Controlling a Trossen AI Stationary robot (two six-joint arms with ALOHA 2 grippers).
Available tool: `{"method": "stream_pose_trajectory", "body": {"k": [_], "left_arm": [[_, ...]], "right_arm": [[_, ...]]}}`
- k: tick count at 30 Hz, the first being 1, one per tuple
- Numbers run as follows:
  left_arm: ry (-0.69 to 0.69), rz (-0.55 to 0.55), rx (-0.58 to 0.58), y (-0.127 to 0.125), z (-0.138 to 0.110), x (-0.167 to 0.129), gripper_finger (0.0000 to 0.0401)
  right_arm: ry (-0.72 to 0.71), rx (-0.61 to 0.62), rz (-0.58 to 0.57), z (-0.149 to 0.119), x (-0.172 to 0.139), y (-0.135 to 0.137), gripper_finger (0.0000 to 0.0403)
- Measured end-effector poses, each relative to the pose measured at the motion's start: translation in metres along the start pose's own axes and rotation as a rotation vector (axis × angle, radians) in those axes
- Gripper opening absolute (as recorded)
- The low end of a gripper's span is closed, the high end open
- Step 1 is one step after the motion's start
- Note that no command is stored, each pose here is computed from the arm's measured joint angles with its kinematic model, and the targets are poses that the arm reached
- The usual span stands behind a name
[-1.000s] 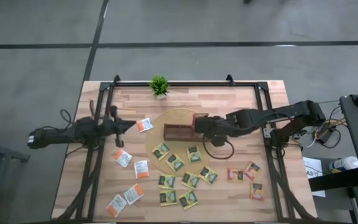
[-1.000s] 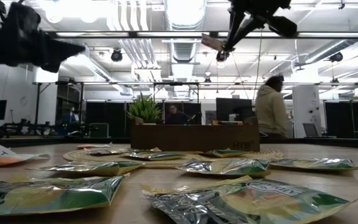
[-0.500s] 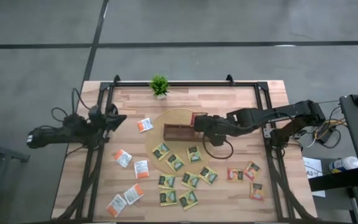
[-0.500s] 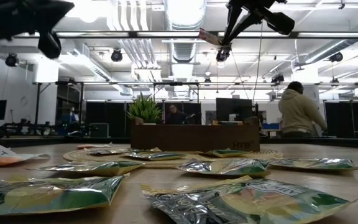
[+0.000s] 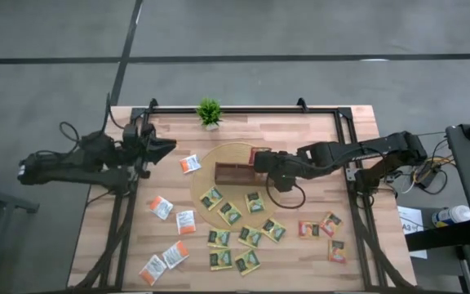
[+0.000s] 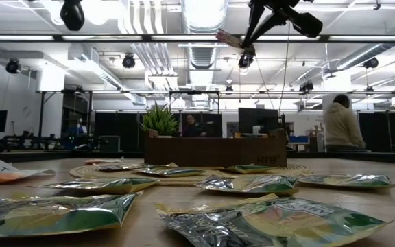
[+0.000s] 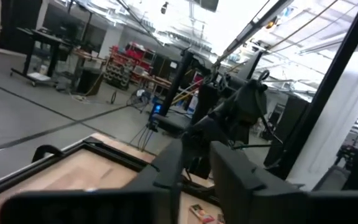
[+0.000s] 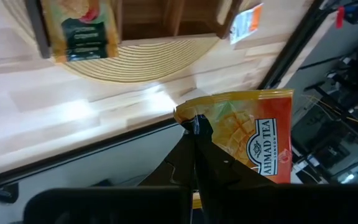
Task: Pick & Place Tea
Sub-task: Put the orange tea bag into the right section of the wooden organizer
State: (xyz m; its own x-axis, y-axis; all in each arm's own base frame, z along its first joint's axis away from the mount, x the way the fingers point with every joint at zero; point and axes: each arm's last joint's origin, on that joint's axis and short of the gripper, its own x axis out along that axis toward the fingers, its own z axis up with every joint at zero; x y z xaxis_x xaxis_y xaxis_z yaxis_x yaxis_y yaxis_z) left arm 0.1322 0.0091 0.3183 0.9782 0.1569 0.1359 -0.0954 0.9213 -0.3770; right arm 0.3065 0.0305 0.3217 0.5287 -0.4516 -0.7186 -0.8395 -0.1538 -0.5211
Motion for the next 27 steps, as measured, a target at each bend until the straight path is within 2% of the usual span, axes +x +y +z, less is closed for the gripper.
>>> {"method": "stream_pose_trajectory", "body": {"k": [5, 9, 14, 27], "left_arm": [[0.032, -0.007, -0.009, -0.007, 0.011, 0.02, 0.0162], [0.087, -0.07, -0.01, -0.014, 0.016, 0.04, 0.02], [0.164, -0.048, -0.002, -0.017, 0.014, 0.068, 0.0208], [0.228, -0.017, -0.038, -0.024, 0.014, 0.122, 0.0208]], "right_arm": [[0.001, 0.005, -0.038, 0.0, 0.0, -0.004, 0.0008], [-0.002, 0.011, -0.055, 0.0, 0.0, -0.006, 0.0008], [-0.003, 0.012, -0.057, 0.0, 0.0, -0.006, 0.0008], [0.0, 0.023, -0.069, 0.0, 0.0, -0.008, 0.0008]]}}
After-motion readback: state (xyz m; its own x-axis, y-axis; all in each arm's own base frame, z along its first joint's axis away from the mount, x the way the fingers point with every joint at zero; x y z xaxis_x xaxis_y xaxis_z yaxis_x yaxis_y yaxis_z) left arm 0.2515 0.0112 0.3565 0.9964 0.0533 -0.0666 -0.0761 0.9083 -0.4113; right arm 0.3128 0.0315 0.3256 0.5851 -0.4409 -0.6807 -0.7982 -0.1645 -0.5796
